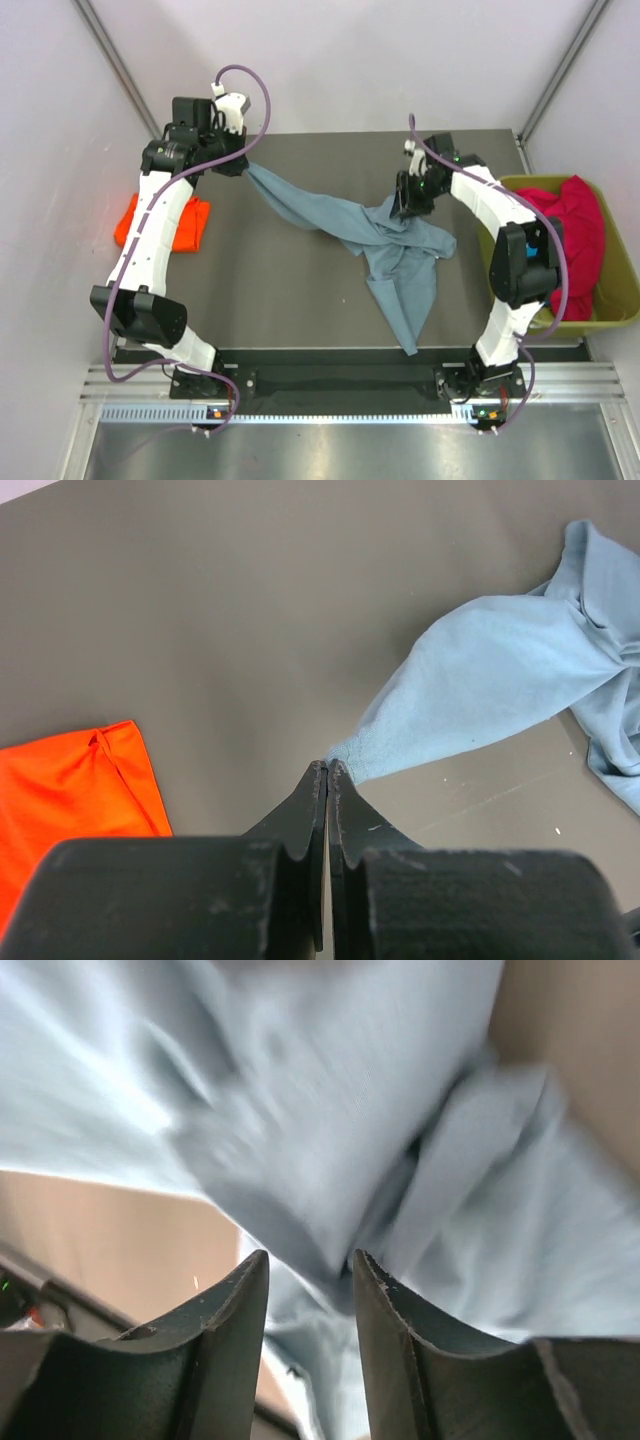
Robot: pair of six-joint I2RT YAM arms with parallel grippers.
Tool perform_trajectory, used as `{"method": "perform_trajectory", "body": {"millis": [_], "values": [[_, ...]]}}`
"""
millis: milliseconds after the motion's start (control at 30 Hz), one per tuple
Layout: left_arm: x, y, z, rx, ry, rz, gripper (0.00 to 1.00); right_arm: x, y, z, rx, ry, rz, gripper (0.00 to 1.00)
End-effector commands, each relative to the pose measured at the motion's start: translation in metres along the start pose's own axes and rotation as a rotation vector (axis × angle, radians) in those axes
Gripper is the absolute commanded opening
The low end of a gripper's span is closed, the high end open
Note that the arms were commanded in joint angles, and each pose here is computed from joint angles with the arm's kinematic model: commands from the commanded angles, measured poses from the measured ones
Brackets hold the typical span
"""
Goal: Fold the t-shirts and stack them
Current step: Flatten the tshirt out
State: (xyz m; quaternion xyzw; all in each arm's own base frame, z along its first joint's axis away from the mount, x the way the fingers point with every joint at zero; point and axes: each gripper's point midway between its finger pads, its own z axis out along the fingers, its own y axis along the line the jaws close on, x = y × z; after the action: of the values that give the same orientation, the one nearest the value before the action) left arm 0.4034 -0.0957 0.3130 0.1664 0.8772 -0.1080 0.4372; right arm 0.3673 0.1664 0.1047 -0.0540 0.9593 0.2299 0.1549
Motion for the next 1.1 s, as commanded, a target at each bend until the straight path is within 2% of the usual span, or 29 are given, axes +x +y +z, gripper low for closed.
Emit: {"method": "perform_trajectory", "body": {"millis": [0, 100, 233, 433, 800, 1067], "values": [[-0.020, -0.001, -0.019, -0.003, -0.098, 0.022, 0.00, -0.066, 0.027, -0.053, -0.013, -0.241, -0.206, 0.40], [-0.022, -0.001, -0.020, -0.002, -0.104, 0.021, 0.00, -0.067, 0.038, -0.060, -0.003, -0.254, -0.314, 0.42], [-0.022, 0.000, -0.021, -0.007, -0.108, 0.021, 0.00, -0.047, 0.049, -0.059, 0.034, -0.240, -0.466, 0.42], [-0.022, 0.000, -0.023, -0.004, -0.112, 0.009, 0.00, -0.013, 0.061, -0.030, 0.122, -0.157, -0.719, 0.42], [-0.017, 0.001, -0.029, -0.007, -0.111, -0.001, 0.00, -0.041, 0.062, 0.000, 0.194, -0.152, -0.737, 0.40], [-0.014, 0.006, -0.030, -0.022, -0.107, -0.004, 0.00, -0.054, 0.075, 0.012, 0.163, -0.155, -0.740, 0.39]]}}
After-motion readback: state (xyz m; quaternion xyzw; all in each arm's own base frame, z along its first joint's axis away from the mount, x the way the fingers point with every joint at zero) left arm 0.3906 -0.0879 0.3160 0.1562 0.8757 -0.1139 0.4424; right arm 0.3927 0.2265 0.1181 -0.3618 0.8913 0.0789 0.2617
